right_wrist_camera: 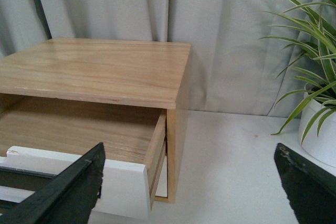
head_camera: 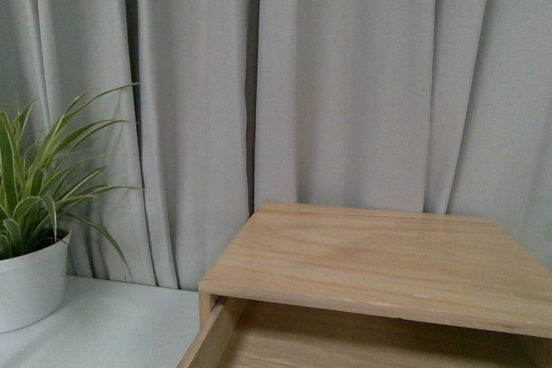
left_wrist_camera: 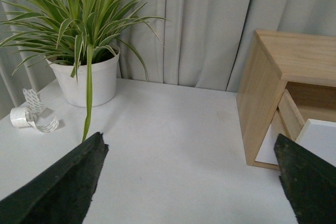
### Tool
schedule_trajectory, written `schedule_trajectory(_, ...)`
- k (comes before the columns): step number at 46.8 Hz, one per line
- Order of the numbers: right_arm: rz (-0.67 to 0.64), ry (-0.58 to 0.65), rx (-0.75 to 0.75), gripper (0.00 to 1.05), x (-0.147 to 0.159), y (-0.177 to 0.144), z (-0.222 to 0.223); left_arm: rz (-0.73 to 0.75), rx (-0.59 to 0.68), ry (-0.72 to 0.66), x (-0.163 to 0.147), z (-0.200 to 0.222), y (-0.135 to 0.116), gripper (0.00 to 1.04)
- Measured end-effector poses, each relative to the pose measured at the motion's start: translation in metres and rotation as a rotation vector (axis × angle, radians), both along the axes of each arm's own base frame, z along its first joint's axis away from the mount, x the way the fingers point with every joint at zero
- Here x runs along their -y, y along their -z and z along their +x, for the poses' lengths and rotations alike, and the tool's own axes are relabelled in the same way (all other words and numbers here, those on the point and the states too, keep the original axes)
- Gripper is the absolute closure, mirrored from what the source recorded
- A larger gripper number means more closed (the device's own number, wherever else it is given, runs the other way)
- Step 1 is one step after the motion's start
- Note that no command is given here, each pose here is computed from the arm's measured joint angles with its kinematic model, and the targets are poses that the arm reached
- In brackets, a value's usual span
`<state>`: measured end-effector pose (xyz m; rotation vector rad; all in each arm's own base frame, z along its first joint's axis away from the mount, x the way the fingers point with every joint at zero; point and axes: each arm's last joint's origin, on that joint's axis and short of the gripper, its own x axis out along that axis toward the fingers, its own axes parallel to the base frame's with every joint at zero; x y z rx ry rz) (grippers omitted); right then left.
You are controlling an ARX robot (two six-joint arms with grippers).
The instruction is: Pull drawer
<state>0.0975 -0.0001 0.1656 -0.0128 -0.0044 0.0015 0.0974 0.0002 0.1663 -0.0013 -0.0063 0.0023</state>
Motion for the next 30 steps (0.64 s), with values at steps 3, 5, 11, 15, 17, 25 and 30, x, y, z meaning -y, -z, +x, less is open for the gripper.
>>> schedule_trajectory(3, 0.002, 0.0, 0.0, 0.08, 0.0, 0.0, 0.0, 0.0, 0.0, 0.0, 0.0, 0.0, -0.0001, 0.06)
schedule_trajectory(5, 0.002, 0.0, 0.0, 0.09, 0.0, 0.0, 0.0, 0.0, 0.0, 0.0, 0.0, 0.0, 0.0, 0.07)
schedule_trajectory(11, 0.002, 0.0, 0.0, 0.09, 0.0, 0.0, 0.0, 0.0, 0.0, 0.0, 0.0, 0.0, 0.0, 0.06)
schedule_trajectory(15, 0.002, 0.0, 0.0, 0.09, 0.0, 0.0, 0.0, 0.0, 0.0, 0.0, 0.0, 0.0, 0.0, 0.06)
schedule_trajectory(17, 0.002, 0.0, 0.0, 0.09, 0.0, 0.0, 0.0, 0.0, 0.0, 0.0, 0.0, 0.0, 0.0, 0.06)
schedule_trajectory(25, 0.002, 0.0, 0.0, 0.09, 0.0, 0.0, 0.0, 0.0, 0.0, 0.0, 0.0, 0.0, 0.0, 0.06)
schedule_trajectory(30, 0.002, 0.0, 0.0, 0.09, 0.0, 0.0, 0.0, 0.0, 0.0, 0.0, 0.0, 0.0, 0.0, 0.06)
